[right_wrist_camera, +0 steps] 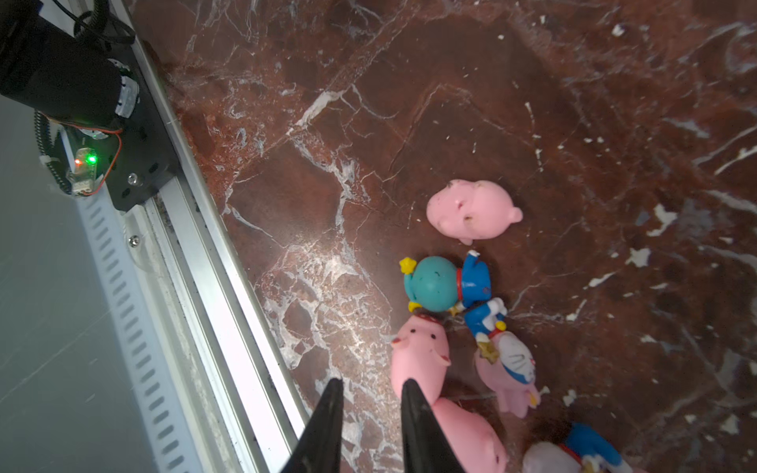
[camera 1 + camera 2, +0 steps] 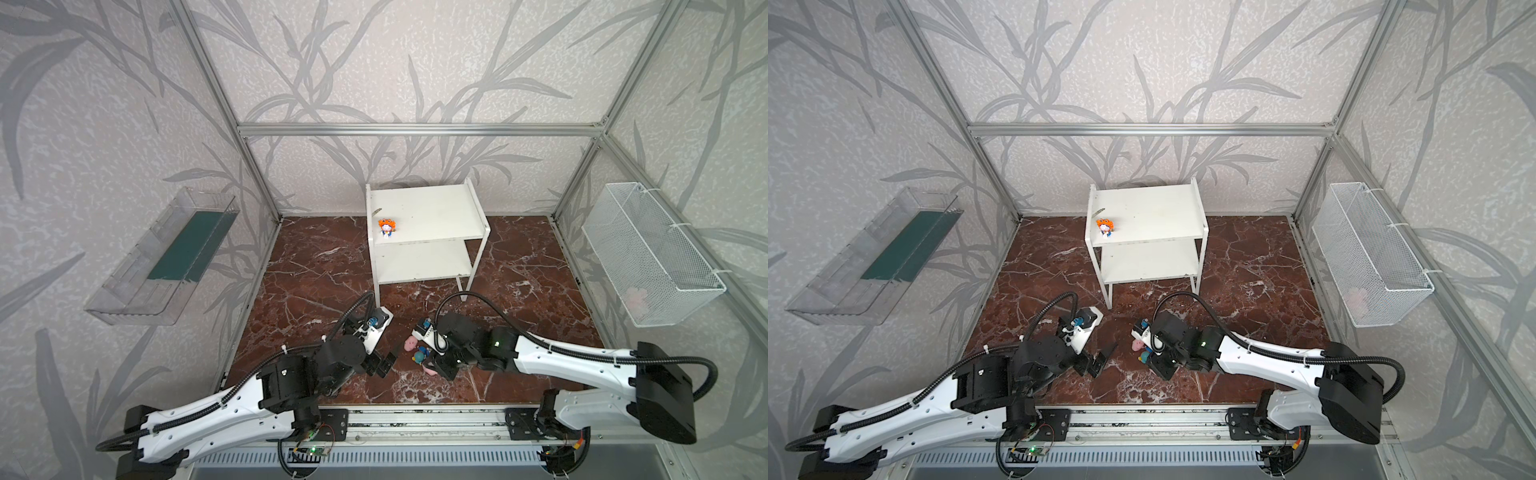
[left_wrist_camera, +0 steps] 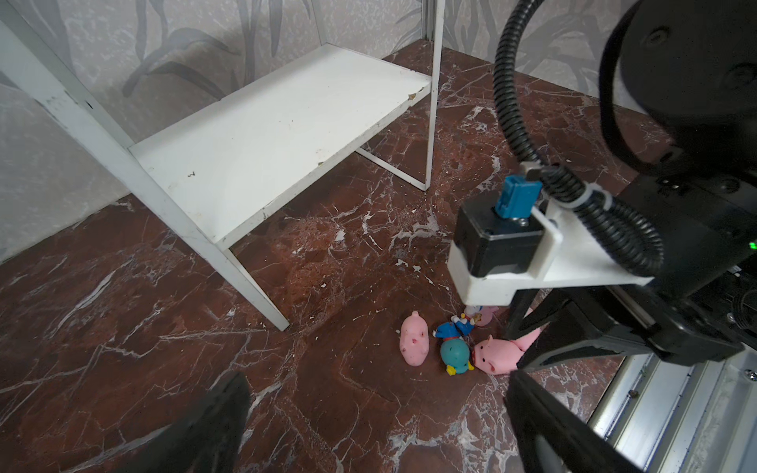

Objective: Place and organize the plastic toys onto the shelf
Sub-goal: 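Move the right gripper back down toward the pink pig toys, then close the right gripper on the teal-headed blue figure among the pigs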

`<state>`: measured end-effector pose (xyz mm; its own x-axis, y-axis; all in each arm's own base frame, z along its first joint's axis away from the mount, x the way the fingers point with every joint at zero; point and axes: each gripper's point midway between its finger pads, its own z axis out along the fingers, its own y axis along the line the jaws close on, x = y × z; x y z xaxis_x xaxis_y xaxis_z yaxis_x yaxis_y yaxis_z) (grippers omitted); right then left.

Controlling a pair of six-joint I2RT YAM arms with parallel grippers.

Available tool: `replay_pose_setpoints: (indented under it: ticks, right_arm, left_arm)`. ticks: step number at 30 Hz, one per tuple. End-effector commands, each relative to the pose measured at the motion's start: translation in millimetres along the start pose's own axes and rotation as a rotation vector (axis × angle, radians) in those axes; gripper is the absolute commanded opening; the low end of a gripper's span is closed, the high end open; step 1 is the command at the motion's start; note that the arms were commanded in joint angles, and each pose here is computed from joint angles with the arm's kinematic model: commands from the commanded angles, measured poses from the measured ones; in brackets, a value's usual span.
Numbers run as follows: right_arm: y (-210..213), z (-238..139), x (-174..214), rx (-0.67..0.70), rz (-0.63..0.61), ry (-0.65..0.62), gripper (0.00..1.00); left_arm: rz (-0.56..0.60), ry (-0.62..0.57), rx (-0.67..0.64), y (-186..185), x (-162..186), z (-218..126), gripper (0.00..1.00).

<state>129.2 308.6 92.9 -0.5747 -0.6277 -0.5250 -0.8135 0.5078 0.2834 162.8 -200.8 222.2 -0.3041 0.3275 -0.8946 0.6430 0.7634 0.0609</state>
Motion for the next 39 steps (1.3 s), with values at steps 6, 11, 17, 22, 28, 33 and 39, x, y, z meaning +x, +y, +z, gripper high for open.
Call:
replay_pose_setpoints:
  ticks: [6, 11, 17, 22, 28, 33, 39]
  right_arm:
    - [9, 18, -1, -0.047, 0.060, 0.092, 0.30]
    - [3, 29, 0, -0.018, 0.079, 0.118, 0.38]
    - [-12, 40, 4, 0.053, 0.116, 0.136, 0.51]
    - [-21, 49, 3, 0.098, 0.122, 0.129, 0.61]
    - [-30, 57, -4, 0.142, 0.110, 0.118, 0.65]
    - [-37, 62, -4, 0.180, 0.102, 0.121, 0.66]
    - [-41, 65, -7, 0.206, 0.096, 0.134, 0.66]
  left_arm:
    - [-0.061, -0.057, 0.019, -2, -7, -1, 0.99]
    - [-0.082, -0.069, 0.023, -2, -5, -1, 0.99]
    - [-0.090, -0.081, 0.022, 0, -6, -3, 0.99]
    - [-0.088, -0.084, 0.019, 0, -6, -3, 0.99]
    - [-0.086, -0.082, 0.015, 1, -7, -4, 0.99]
    - [-0.092, -0.088, 0.008, 4, -8, -7, 0.99]
    - [-0.096, -0.100, 0.001, 6, -9, -8, 0.99]
